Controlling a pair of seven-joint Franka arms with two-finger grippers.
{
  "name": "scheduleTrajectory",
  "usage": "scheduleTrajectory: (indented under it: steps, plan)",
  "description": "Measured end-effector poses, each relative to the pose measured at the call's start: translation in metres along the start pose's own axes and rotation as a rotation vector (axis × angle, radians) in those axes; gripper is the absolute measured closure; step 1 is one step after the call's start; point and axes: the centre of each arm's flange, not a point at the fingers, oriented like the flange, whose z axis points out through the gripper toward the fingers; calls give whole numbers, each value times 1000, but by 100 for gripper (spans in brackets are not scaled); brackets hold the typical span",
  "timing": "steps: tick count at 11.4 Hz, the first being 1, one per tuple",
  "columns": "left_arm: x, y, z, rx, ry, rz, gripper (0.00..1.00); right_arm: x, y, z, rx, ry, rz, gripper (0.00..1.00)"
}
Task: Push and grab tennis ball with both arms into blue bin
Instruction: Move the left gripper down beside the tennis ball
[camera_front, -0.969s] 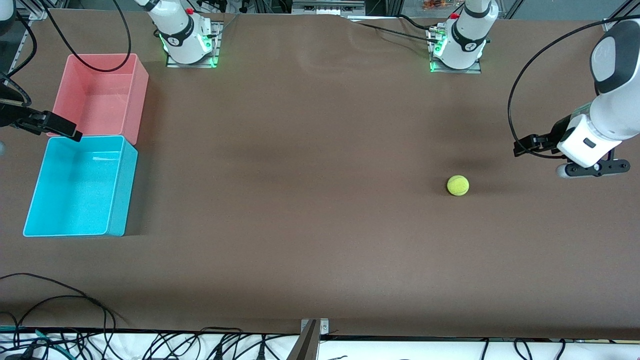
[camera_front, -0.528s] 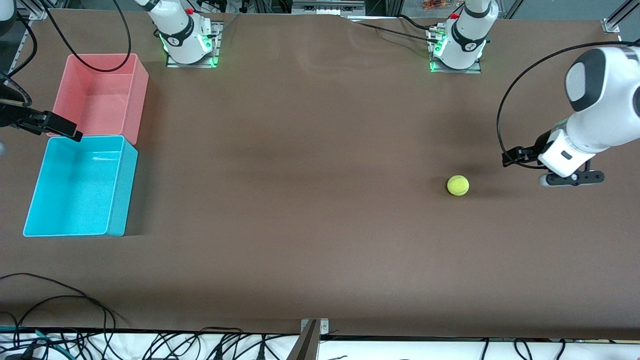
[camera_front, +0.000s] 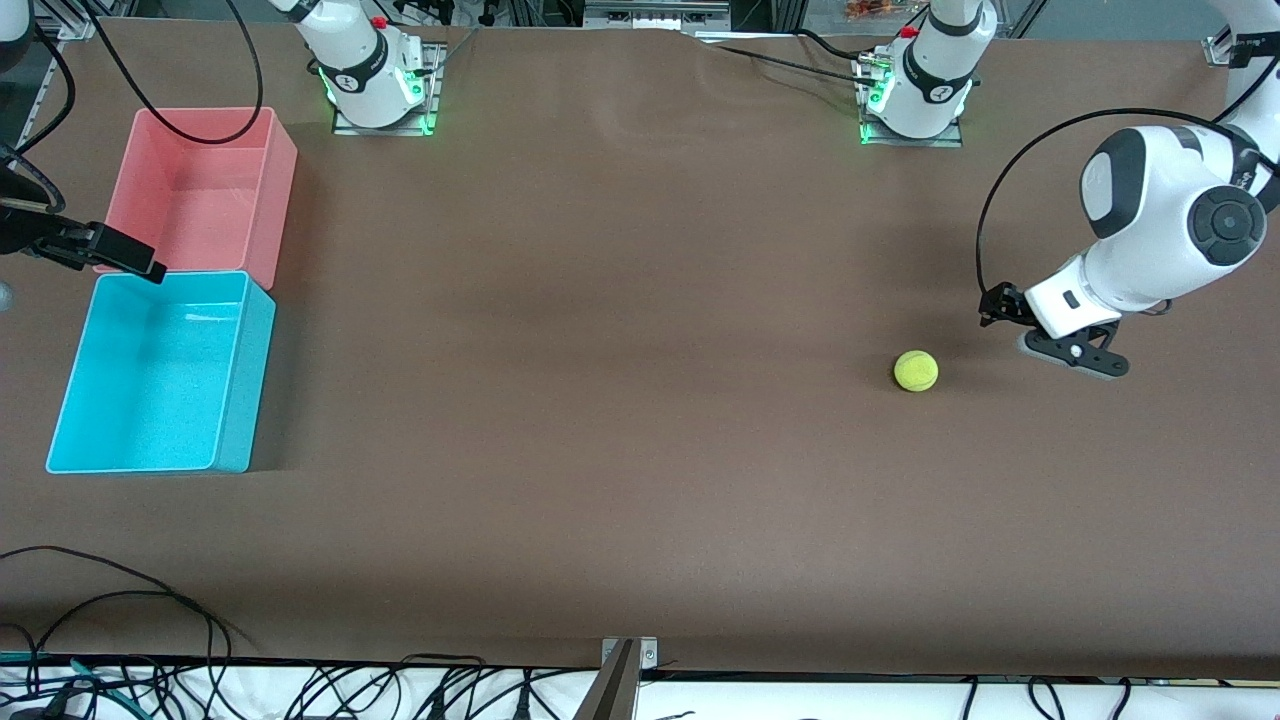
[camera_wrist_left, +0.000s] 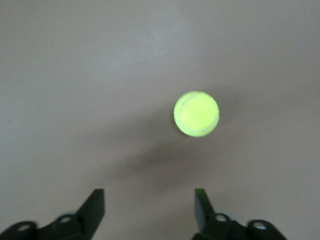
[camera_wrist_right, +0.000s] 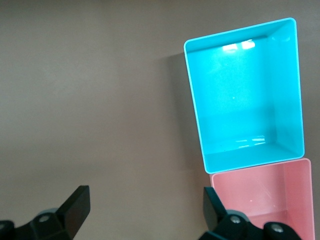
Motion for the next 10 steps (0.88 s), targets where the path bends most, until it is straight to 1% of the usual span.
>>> scheduleTrajectory:
  steps: [4, 5, 6, 7, 10]
  plan:
    - [-8, 3, 22, 2, 4, 337, 69, 0, 0, 0, 0, 0, 0, 0]
    - [-8, 2, 22, 9, 14, 403, 80, 0, 0, 0, 0, 0, 0, 0]
    - [-7, 0, 23, 22, 32, 480, 94, 0, 0, 0, 0, 0, 0, 0]
    - [-7, -4, 27, 39, 52, 557, 99, 0, 0, 0, 0, 0, 0, 0]
    - [-7, -14, 41, 70, 79, 731, 99, 0, -1, 0, 1, 0, -2, 0]
